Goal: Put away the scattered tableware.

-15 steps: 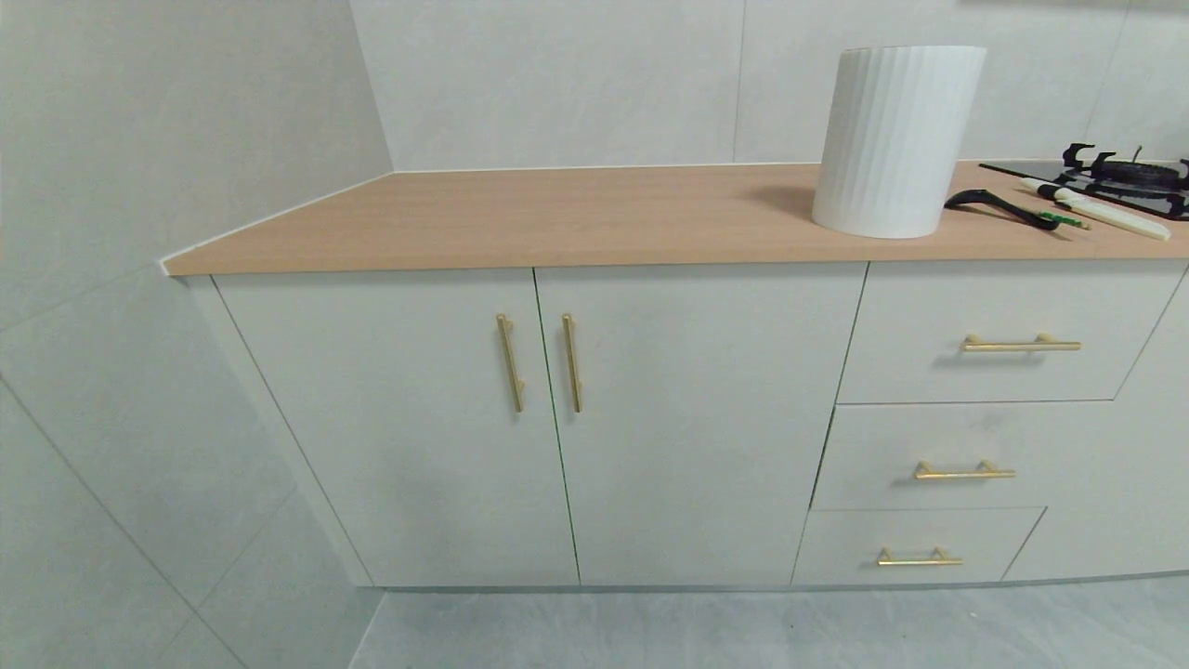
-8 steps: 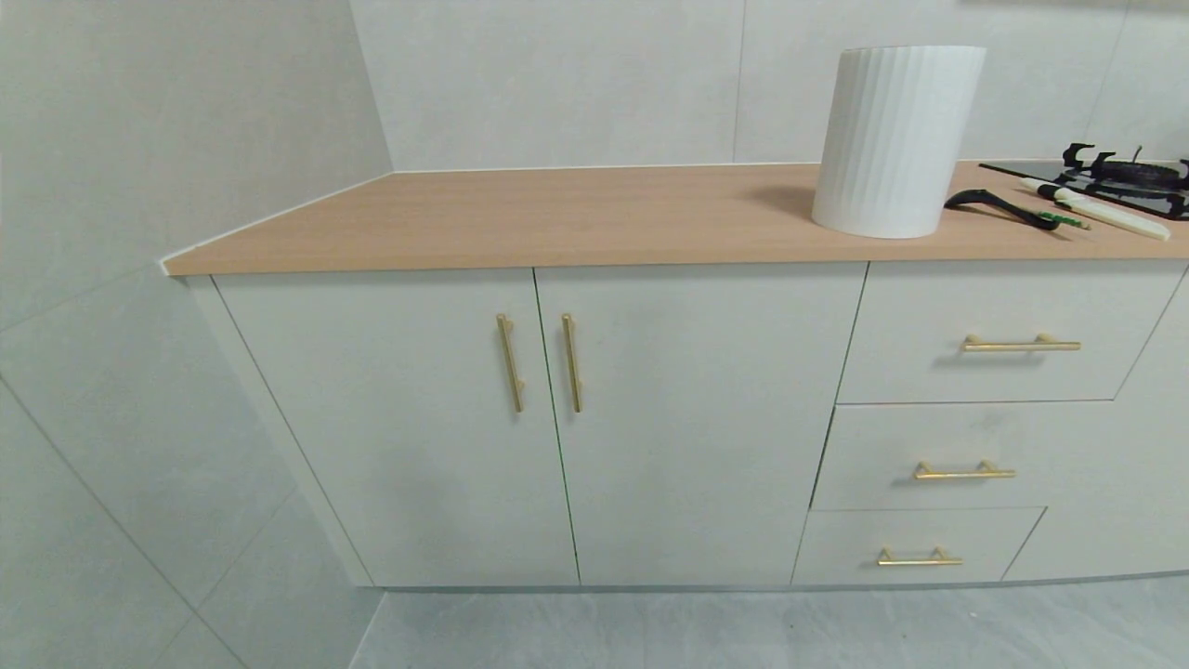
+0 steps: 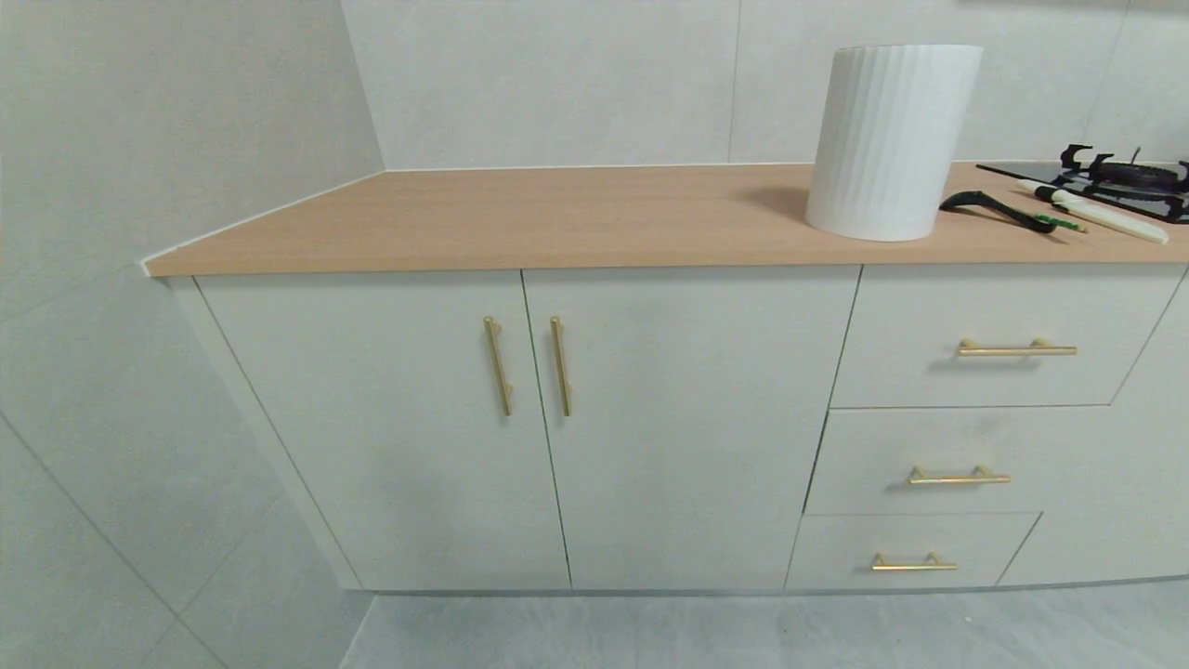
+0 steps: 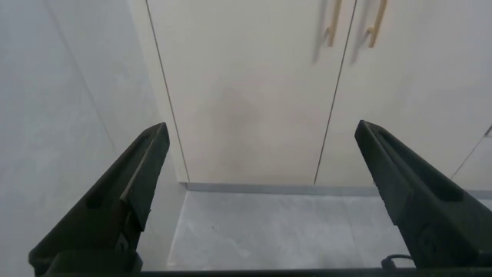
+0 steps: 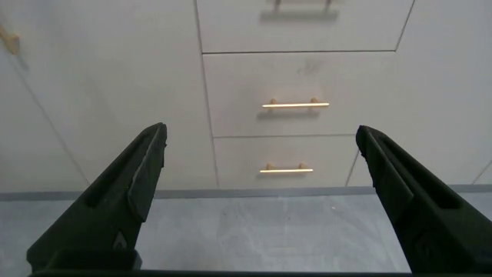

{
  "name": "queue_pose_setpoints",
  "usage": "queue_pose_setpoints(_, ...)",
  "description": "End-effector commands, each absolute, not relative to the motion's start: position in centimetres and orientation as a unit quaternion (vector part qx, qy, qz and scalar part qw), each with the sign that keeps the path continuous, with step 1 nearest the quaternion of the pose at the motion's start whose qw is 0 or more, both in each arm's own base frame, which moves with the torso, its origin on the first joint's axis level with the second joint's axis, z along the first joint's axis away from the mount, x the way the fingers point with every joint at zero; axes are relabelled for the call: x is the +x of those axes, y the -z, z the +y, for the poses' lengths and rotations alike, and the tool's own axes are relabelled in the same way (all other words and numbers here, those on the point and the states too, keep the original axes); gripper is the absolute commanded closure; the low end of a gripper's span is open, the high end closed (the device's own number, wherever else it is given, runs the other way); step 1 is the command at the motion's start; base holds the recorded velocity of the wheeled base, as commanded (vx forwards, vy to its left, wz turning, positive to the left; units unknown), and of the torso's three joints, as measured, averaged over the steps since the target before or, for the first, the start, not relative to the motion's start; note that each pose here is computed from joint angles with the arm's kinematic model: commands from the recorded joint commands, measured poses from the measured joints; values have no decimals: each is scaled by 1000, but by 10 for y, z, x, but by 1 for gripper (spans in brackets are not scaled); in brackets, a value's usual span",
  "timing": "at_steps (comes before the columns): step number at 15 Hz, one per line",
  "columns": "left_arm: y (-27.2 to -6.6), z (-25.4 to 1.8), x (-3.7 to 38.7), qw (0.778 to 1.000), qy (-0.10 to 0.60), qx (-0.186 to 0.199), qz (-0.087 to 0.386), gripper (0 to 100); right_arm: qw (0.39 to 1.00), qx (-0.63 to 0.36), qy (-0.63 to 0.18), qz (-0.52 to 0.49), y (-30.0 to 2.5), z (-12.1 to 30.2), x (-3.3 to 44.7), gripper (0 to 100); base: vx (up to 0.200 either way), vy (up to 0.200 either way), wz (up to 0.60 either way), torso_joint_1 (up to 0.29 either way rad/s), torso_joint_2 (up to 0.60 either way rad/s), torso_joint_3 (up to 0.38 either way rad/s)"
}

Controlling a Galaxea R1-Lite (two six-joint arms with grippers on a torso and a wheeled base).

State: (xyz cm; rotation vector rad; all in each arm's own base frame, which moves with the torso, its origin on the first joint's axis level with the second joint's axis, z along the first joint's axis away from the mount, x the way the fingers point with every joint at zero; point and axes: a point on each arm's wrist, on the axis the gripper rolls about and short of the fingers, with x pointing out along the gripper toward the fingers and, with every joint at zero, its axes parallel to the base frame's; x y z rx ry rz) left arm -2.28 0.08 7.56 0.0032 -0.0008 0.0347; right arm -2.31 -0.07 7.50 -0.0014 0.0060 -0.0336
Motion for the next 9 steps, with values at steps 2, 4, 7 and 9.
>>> queue_pose_setpoints(2, -76, 1, -23, 1000, -17, 2, 0, 0, 1000, -1, 17, 4, -75, -1, -23, 0, 0, -200, 0, 5, 5, 7)
queue_pose_setpoints(4, -76, 1, -23, 1000, -18, 2, 0, 0, 1000, -1, 17, 4, -75, -1, -23, 0, 0, -200, 0, 2, 2, 2)
queue_pose_setpoints(7, -76, 1, -23, 1000, -18, 2, 0, 0, 1000, 0, 17, 4, -75, -1, -23, 0, 0, -200, 0, 4, 1, 2)
queue_pose_setpoints(9, -76, 1, -23, 1000, -17, 2, 0, 0, 1000, 0, 17, 4, -75, -1, -23, 0, 0, -200, 0, 5, 2, 0)
